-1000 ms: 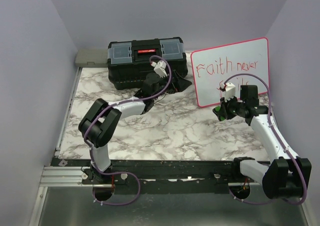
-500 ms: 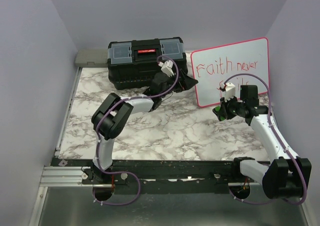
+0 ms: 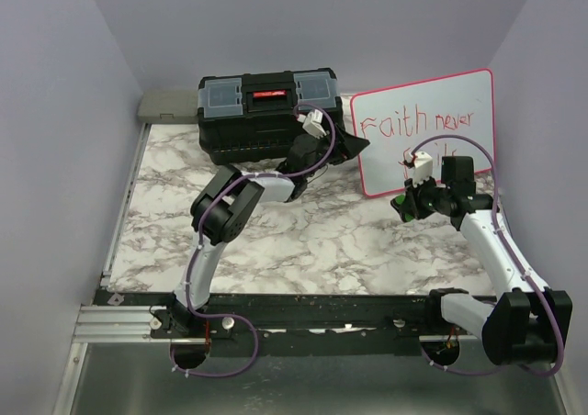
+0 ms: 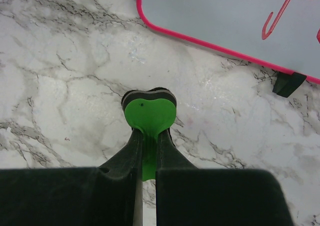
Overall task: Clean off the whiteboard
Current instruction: Pick up the whiteboard from the whiteboard stand.
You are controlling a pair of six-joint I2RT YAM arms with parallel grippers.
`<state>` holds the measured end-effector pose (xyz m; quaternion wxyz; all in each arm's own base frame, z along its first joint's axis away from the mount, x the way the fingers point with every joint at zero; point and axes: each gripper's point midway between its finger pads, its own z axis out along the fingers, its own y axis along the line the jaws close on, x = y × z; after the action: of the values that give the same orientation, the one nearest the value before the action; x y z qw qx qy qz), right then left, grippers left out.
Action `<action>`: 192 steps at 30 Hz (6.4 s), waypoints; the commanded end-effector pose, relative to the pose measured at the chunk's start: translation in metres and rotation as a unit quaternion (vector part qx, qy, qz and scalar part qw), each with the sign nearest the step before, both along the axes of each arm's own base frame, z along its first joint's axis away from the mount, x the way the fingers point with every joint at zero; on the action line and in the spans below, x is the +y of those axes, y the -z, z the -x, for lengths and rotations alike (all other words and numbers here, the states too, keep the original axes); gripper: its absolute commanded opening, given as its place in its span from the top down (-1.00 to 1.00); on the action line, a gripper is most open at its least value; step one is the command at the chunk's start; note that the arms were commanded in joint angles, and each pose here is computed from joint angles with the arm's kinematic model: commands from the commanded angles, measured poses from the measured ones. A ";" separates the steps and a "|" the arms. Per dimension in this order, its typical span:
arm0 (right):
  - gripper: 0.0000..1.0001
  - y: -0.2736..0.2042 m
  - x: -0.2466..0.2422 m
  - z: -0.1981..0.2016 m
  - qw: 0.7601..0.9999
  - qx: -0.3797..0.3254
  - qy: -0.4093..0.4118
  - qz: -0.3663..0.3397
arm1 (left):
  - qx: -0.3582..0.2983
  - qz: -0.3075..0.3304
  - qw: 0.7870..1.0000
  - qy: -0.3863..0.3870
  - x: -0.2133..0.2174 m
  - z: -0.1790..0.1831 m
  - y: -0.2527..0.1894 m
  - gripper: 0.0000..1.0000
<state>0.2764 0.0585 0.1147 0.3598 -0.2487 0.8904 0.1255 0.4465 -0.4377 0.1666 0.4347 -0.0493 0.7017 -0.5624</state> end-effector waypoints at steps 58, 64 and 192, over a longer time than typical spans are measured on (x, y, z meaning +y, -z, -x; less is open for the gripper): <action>0.99 -0.009 0.001 -0.001 1.000 -0.023 -0.003 -0.006 | -0.173 0.059 0.982 0.047 -0.036 0.028 -0.035 1.00; 0.99 -0.015 0.003 0.000 0.999 -0.033 -0.007 -0.010 | -0.239 0.071 0.968 0.036 -0.023 0.038 -0.081 1.00; 0.99 -0.014 0.001 0.002 0.999 -0.026 -0.010 -0.024 | -0.352 -0.027 0.936 0.007 -0.003 0.002 -0.133 1.00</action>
<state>0.2761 0.0586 0.1312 0.3903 -0.2496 0.8755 0.1374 0.4437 -0.4499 0.2536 0.5926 0.1481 0.5859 -0.5326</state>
